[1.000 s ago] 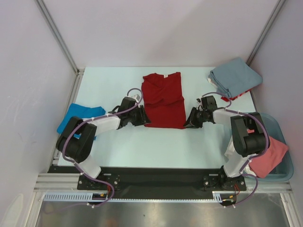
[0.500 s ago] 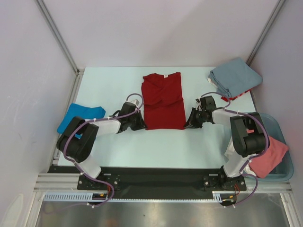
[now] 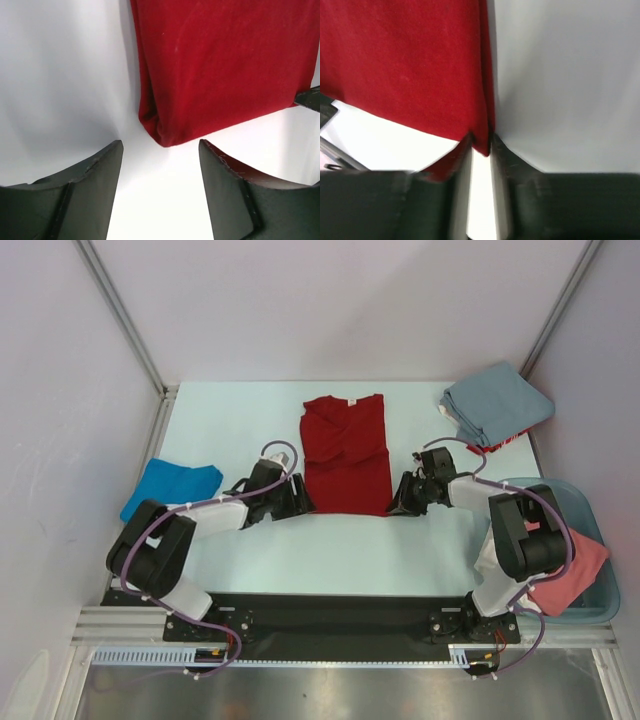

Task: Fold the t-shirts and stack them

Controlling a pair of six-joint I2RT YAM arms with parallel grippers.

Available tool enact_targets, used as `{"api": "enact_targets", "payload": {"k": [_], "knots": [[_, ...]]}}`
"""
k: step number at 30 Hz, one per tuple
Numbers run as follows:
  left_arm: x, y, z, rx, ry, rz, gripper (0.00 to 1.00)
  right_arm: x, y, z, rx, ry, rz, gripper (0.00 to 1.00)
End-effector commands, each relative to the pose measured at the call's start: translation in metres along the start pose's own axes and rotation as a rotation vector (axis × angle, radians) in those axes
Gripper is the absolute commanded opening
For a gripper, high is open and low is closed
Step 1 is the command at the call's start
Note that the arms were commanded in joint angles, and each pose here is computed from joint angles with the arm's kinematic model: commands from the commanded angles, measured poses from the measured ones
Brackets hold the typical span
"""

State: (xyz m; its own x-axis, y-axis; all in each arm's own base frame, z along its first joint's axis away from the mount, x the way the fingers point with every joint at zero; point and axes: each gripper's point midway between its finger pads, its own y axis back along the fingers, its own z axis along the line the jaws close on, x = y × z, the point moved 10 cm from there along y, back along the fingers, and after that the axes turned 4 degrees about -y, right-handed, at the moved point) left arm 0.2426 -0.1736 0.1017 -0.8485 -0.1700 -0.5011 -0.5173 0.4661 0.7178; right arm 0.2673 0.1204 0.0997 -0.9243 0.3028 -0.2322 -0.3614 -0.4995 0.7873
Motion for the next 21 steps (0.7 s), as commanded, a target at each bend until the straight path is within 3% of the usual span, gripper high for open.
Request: {"api": "enact_targets", "payload": {"k": [1, 2, 5, 13, 15, 18, 19, 21], "knots": [[0.011, 0.006, 0.006, -0.028, 0.019, 0.05, 0.69, 0.004, 0.007, 0.002, 0.014, -0.002, -0.007, 0.34], [0.012, 0.005, 0.006, -0.028, 0.029, 0.055, 0.69, 0.003, 0.009, 0.003, 0.012, -0.001, -0.02, 0.39], [0.01, 0.0, 0.002, 0.017, 0.038, 0.051, 0.63, 0.002, 0.008, 0.001, 0.029, -0.01, -0.028, 0.43], [0.018, -0.014, 0.004, 0.045, 0.071, 0.089, 0.47, 0.004, -0.007, -0.002, 0.022, -0.018, 0.012, 0.39], [0.023, -0.018, 0.007, 0.037, 0.077, 0.103, 0.47, 0.006, -0.008, -0.001, 0.013, -0.015, 0.018, 0.32], [0.025, -0.023, 0.009, 0.042, 0.086, 0.109, 0.42, 0.007, -0.008, 0.001, 0.004, 0.002, 0.021, 0.09], [0.025, -0.024, 0.009, 0.042, 0.087, 0.108, 0.35, 0.006, -0.007, 0.002, 0.003, 0.004, 0.02, 0.0], [0.025, -0.025, 0.011, 0.027, 0.081, 0.109, 0.17, 0.005, -0.005, 0.005, -0.006, 0.01, 0.033, 0.0]]}}
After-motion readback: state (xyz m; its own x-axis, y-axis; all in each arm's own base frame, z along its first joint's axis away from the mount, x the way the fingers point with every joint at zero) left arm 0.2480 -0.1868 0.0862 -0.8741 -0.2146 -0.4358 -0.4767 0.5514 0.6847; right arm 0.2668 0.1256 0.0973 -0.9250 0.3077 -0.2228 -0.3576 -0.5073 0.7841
